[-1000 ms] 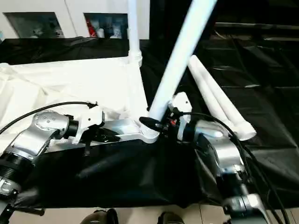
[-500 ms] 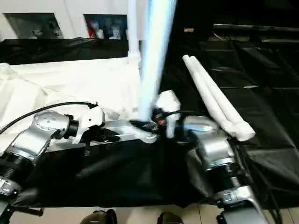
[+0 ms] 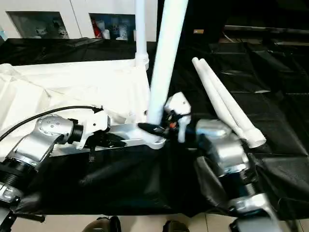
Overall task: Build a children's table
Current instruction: Insert table leg to table base
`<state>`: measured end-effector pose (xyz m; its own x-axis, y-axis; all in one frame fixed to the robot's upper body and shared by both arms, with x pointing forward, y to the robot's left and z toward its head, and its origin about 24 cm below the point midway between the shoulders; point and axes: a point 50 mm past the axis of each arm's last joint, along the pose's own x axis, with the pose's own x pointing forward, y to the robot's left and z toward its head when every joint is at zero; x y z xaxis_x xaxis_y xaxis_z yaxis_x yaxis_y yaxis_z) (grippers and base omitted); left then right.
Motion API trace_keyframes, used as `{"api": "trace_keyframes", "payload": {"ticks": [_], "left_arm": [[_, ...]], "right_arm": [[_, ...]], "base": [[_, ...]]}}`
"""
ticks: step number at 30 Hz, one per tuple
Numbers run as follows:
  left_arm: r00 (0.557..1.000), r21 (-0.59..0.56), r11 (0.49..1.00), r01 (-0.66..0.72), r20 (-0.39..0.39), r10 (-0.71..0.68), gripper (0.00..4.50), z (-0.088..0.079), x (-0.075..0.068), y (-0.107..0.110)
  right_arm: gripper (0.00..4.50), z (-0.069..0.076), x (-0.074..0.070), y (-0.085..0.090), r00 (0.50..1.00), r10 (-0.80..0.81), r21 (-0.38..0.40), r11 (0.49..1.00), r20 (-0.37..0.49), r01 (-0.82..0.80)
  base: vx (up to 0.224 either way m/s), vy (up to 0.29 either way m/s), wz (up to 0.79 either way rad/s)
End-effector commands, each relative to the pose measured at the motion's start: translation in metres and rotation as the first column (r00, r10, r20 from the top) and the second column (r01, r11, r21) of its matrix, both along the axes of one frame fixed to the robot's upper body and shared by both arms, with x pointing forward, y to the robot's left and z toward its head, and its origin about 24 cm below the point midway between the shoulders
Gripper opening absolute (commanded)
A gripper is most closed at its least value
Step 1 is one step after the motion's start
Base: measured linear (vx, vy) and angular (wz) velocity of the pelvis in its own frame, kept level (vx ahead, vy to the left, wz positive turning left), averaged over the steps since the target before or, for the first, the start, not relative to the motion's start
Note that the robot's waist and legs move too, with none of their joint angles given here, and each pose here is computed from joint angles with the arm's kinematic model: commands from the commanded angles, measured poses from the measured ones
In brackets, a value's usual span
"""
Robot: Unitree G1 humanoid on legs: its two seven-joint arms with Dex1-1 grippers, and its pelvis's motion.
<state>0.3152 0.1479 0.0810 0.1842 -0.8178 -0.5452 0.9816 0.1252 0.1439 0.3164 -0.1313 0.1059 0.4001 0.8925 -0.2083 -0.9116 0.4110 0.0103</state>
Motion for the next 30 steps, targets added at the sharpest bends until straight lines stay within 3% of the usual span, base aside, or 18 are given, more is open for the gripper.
{"api": "trace_keyframes", "payload": {"ticks": [1, 3, 11, 19, 26, 30], "left_arm": [[0.999, 0.031, 0.999, 0.036, 0.01, -0.036, 0.0, 0.0, -0.002, -0.004], [0.999, 0.034, 0.999, 0.039, 0.01, -0.039, 0.0, 0.0, -0.002, -0.004], [0.999, 0.039, 0.998, 0.04, 0.013, -0.04, 0.0, 0.0, -0.002, -0.003], [0.999, 0.042, 0.998, 0.036, 0.015, -0.036, 0.0, 0.0, -0.002, -0.002], [0.999, 0.045, 0.998, 0.033, 0.016, -0.033, 0.0, 0.001, -0.001, -0.001], [0.999, 0.046, 0.998, 0.033, 0.017, -0.034, 0.0, 0.001, -0.001, -0.001]], "right_arm": [[1.91, -0.014, -0.002, -0.004, 0.996, -0.029, -0.056, 0.998, -0.08, 0.024], [1.91, -0.015, -0.005, -0.006, 0.993, -0.016, -0.088, 0.996, -0.12, 0.006], [1.91, -0.024, -0.003, -0.001, 0.988, -0.04, -0.099, 0.995, -0.15, 0.026], [1.91, -0.023, 0.0, -0.003, 0.984, -0.098, -0.019, 0.995, -0.151, 0.096], [1.91, -0.037, -0.004, -0.016, 0.961, -0.189, 0.086, 0.974, -0.204, 0.21], [1.91, -0.044, -0.007, -0.018, 0.952, -0.211, 0.107, 0.965, -0.222, 0.239]], "base": [[0.0, 0.0, 0.0], [0.0, 0.0, 0.0], [0.0, 0.0, 0.0], [0.0, 0.0, 0.0], [0.0, 0.0, 0.0], [0.0, 0.0, 0.0]]}}
